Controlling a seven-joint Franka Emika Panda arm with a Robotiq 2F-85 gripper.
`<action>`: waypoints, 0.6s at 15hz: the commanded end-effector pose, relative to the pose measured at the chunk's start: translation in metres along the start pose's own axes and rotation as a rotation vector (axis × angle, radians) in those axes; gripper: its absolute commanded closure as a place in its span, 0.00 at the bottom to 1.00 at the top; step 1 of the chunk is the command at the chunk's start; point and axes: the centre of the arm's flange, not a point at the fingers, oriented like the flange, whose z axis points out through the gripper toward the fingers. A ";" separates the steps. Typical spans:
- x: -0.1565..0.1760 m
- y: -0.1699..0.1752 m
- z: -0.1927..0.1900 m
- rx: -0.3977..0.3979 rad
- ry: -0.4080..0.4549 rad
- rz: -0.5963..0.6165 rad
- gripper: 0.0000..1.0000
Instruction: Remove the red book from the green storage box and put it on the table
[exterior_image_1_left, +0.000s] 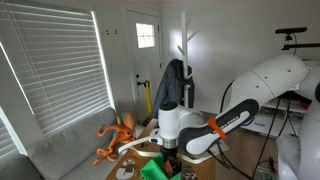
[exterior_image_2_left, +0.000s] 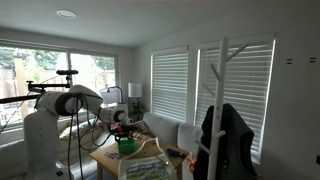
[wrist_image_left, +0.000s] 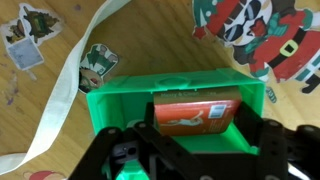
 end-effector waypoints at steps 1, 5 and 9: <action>0.003 0.005 -0.003 0.007 0.008 -0.008 0.47; -0.009 0.000 -0.026 -0.018 0.053 0.001 0.47; -0.039 0.007 -0.068 -0.059 0.117 0.050 0.47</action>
